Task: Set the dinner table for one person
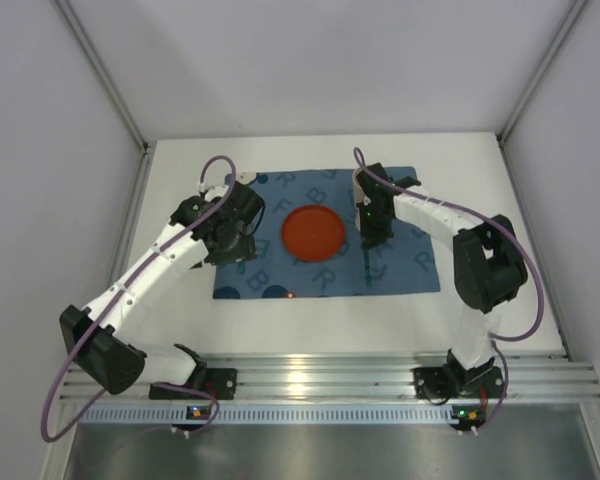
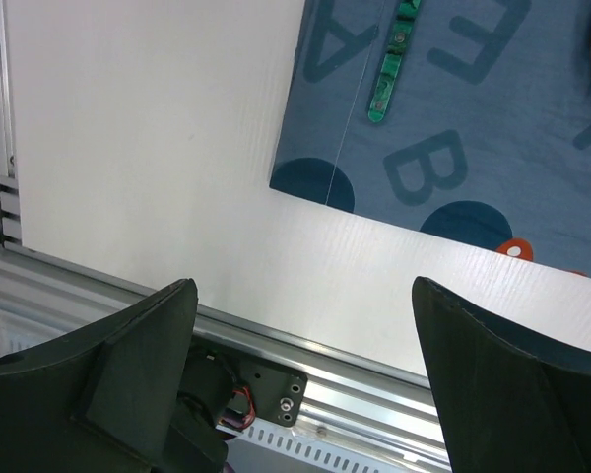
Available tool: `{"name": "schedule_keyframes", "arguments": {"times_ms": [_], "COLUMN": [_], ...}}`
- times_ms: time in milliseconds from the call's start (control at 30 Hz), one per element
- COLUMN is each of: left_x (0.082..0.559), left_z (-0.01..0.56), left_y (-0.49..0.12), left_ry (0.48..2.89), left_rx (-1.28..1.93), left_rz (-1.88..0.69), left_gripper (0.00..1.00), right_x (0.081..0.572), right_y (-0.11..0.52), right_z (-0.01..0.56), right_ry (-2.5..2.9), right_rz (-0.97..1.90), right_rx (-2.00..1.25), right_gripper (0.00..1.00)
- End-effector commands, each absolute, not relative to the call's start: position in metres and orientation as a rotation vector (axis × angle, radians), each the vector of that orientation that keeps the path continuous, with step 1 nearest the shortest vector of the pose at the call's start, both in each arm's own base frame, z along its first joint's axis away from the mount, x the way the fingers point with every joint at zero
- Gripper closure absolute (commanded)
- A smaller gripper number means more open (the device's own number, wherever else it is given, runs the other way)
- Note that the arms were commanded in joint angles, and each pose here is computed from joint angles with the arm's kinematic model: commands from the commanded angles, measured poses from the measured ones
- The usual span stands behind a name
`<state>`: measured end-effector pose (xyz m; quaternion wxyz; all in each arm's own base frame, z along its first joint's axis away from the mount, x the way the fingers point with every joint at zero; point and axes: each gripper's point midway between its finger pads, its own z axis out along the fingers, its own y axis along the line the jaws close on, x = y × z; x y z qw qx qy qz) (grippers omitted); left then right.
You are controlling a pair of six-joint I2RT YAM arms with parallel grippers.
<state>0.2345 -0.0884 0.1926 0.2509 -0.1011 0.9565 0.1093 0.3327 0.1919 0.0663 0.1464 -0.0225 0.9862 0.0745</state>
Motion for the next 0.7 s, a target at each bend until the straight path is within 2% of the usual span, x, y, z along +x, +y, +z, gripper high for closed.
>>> {"name": "schedule_keyframes", "arguments": {"times_ms": [0, 267, 367, 467, 500, 600, 667], "left_x": [0.217, 0.216, 0.221, 0.225, 0.227, 0.229, 0.231], "left_z": [0.195, 0.200, 0.204, 0.205, 0.206, 0.204, 0.202], "left_y": [-0.075, -0.070, -0.073, -0.075, -0.077, -0.079, -0.081], "left_ry": [2.600, 2.599, 2.594, 2.595, 2.592, 2.598, 2.603], "left_rx": [-0.335, -0.332, -0.322, -0.311, -0.307, -0.297, -0.290], "left_rz": [0.329, 0.370, 0.367, 0.371, 0.364, 0.361, 0.358], "left_gripper": [0.05, 0.05, 0.05, 0.05, 0.05, 0.06, 0.06], "right_x": [0.349, 0.364, 0.365, 0.362, 0.361, 0.357, 0.354], "right_y": [0.207, 0.204, 0.208, 0.209, 0.209, 0.207, 0.204], "right_z": [0.070, 0.066, 0.067, 0.070, 0.070, 0.074, 0.077], "right_ry": [2.773, 2.706, 2.703, 2.702, 2.702, 2.692, 2.686], "right_rz": [0.258, 0.218, 0.239, 0.245, 0.244, 0.247, 0.244], "right_rx": [-0.065, 0.000, 0.018, 0.020, 0.020, 0.028, 0.030], "right_gripper": [1.00, 1.00, 0.97, 0.77, 0.63, 0.48, 0.46]}}
